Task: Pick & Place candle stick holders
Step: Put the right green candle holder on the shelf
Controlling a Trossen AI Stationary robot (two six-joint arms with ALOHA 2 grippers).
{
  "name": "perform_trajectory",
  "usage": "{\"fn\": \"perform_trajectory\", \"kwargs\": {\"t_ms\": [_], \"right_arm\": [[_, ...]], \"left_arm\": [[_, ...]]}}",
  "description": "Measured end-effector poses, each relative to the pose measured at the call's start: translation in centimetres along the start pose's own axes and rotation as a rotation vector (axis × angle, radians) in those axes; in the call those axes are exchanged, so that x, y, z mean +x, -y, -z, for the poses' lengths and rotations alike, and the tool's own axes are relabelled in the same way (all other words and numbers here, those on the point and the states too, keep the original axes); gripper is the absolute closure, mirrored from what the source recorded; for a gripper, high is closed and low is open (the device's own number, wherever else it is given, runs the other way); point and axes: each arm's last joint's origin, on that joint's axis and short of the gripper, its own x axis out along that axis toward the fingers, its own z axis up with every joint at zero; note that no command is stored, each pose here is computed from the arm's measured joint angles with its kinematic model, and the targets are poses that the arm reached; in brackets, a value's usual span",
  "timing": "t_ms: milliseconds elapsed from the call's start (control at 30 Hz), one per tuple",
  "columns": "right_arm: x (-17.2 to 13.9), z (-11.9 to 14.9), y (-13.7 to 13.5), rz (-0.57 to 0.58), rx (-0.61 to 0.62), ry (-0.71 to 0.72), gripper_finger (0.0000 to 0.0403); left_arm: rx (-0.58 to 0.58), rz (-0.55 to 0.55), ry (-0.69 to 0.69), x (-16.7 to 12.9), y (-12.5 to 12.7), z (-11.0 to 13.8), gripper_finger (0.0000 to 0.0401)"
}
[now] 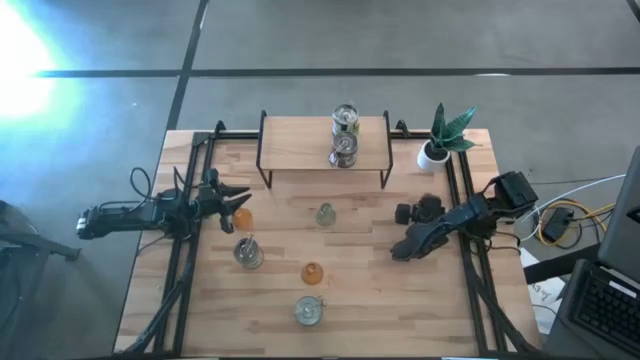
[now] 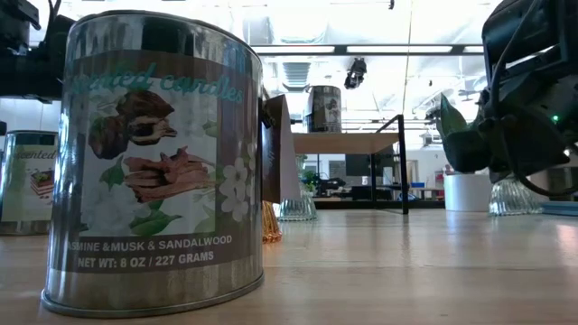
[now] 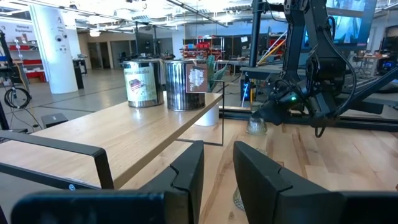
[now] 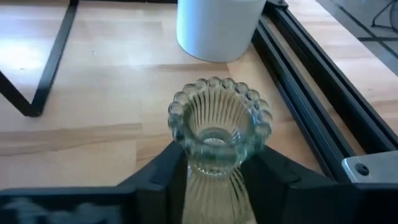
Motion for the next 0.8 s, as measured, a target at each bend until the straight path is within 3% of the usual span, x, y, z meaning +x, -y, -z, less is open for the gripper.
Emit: {"fn": "perform_trajectory", "kwargs": {"t_ms": [433,633,800], "right_arm": [[-0.7,-1.3,0.4,-0.047,0.029,-0.031,0.0299],[-2.0,-5.3,2.1,-0.176,0.059,0.014,0.0299],[-3.8,-9.8,3.9,-0.355,0.022,0.047,0.0299]], "left_arm": [[0.0,0.0,0.0,0.0,0.0,0.0,0.0309],[0.0,0.0,0.0,0.0,0.0,0.0,0.0309],[0.0,0.0,0.0,0.0,0.0,0.0,0.0309]]}}
